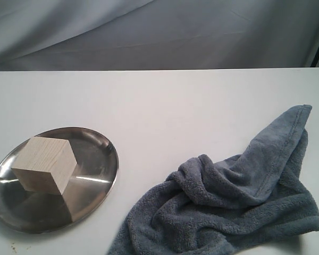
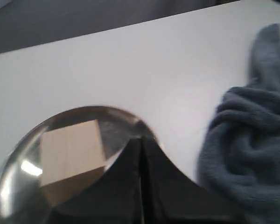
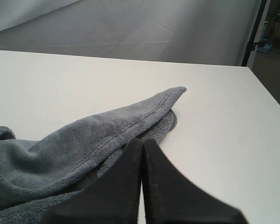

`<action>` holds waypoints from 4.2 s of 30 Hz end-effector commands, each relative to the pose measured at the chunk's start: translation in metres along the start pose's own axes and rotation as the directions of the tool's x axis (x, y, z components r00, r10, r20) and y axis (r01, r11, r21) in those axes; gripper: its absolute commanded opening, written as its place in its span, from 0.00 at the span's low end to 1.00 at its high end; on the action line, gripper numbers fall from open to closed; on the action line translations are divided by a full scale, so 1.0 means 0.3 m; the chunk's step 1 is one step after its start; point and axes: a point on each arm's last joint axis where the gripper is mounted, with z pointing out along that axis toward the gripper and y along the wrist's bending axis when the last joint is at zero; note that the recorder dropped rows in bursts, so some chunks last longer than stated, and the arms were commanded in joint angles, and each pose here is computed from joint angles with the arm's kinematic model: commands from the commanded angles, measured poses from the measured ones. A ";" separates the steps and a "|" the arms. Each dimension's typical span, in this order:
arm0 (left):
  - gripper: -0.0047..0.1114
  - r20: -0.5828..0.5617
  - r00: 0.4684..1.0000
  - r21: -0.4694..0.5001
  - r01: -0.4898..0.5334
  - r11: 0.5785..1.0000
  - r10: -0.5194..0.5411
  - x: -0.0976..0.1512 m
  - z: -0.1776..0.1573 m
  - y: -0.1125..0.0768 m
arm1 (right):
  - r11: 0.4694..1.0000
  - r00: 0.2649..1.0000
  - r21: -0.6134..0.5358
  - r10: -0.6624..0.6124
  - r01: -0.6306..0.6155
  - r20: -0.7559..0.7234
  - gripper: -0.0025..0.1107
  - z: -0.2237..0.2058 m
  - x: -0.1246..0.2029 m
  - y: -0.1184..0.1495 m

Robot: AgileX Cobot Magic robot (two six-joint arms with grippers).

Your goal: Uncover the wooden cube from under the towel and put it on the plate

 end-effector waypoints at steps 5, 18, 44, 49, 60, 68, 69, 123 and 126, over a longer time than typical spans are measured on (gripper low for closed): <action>0.04 0.339 0.937 0.248 -0.009 0.969 -0.078 -0.052 -0.134 -0.136 | 1.000 1.000 -0.004 0.001 -0.001 0.010 0.02 0.000 0.001 0.001; 0.04 0.462 0.790 -0.416 -0.209 0.885 0.403 0.011 -0.282 -0.075 | 1.000 1.000 -0.004 0.001 -0.001 0.010 0.02 0.000 0.001 0.001; 0.04 0.548 0.837 -0.351 0.216 0.911 0.013 0.199 -0.078 0.054 | 1.000 1.000 -0.004 0.001 -0.001 0.010 0.02 0.000 0.001 0.001; 0.04 0.546 0.837 -0.354 0.212 0.911 0.017 0.201 -0.077 0.054 | 1.000 1.000 -0.004 0.001 -0.001 0.010 0.02 0.000 0.001 0.001; 0.04 0.256 0.824 -0.620 -0.261 0.740 0.505 0.213 -0.089 0.059 | 1.000 1.000 -0.004 0.001 -0.001 0.010 0.02 0.000 0.001 0.001; 0.04 0.328 0.763 -0.679 -0.220 0.701 0.557 0.182 -0.115 0.061 | 1.000 1.000 -0.004 0.001 -0.001 0.010 0.02 0.000 0.001 0.001; 0.04 0.345 0.750 -0.682 -0.212 0.700 0.564 0.176 -0.119 0.060 | 1.000 1.000 -0.004 0.001 -0.001 0.010 0.02 0.000 0.001 0.001; 0.04 0.351 0.920 -0.349 0.303 0.887 -0.176 0.355 -0.004 0.074 | 1.000 1.000 -0.004 0.001 -0.001 0.010 0.02 0.000 0.001 0.001; 0.04 0.351 0.920 -0.349 0.303 0.887 -0.176 0.355 -0.004 0.074 | 1.000 1.000 -0.004 0.001 -0.001 0.010 0.02 0.000 0.001 0.001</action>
